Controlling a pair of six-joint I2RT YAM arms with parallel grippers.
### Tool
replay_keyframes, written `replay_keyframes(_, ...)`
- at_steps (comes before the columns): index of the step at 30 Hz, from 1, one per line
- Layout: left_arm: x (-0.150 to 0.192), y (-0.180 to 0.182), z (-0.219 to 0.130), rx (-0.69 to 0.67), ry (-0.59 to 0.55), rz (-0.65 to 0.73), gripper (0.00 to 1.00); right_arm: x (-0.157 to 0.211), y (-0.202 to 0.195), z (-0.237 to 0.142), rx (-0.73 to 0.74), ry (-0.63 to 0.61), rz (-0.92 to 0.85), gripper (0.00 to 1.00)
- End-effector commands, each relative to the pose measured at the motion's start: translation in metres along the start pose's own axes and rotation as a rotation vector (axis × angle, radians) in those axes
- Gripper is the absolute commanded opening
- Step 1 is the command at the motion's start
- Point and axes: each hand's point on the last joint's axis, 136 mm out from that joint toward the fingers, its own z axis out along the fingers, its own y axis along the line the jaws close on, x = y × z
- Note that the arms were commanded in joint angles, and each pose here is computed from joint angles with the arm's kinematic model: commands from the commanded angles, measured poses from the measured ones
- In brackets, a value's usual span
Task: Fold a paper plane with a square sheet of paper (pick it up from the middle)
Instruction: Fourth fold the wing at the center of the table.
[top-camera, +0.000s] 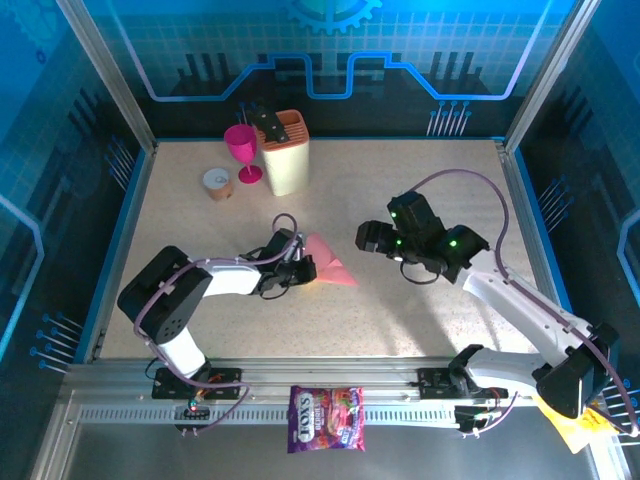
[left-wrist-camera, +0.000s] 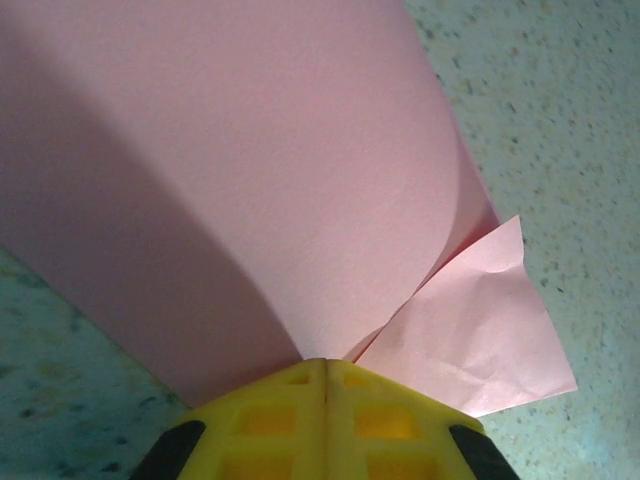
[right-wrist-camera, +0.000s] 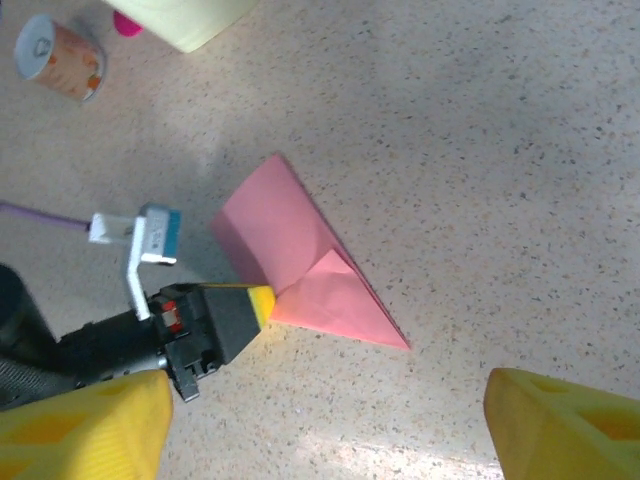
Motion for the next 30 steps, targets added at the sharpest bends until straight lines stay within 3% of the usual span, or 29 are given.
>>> replay_keyframes(1, 0.027, 0.000, 0.005, 0.010, 0.115, 0.053, 0.00, 0.004, -0.002, -0.006, 0.003, 0.063, -0.034, 0.88)
replay_keyframes(5, 0.013, -0.017, -0.013, 0.035, 0.076, 0.060, 0.01, 0.008, 0.004, 0.000, -0.038, 0.081, -0.046, 0.95)
replay_keyframes(9, -0.007, -0.039, -0.043, 0.057, 0.021, 0.076, 0.12, 0.009, 0.001, 0.005, -0.022, 0.091, -0.036, 0.99)
replay_keyframes(18, -0.032, -0.070, -0.098, 0.099, -0.065, 0.027, 0.61, 0.013, -0.023, 0.020, 0.045, 0.059, 0.008, 0.99)
replay_keyframes(24, -0.026, -0.067, -0.103, 0.093, -0.040, -0.060, 0.96, 0.022, -0.025, 0.045, 0.005, 0.097, -0.007, 0.99)
replay_keyframes(28, -0.018, -0.052, -0.093, 0.059, -0.029, -0.167, 1.00, 0.041, -0.028, 0.066, 0.045, 0.196, -0.103, 0.99)
replay_keyframes(30, -0.012, -0.040, -0.087, 0.036, -0.037, -0.236, 1.00, 0.052, -0.030, 0.077, 0.053, 0.254, -0.136, 0.92)
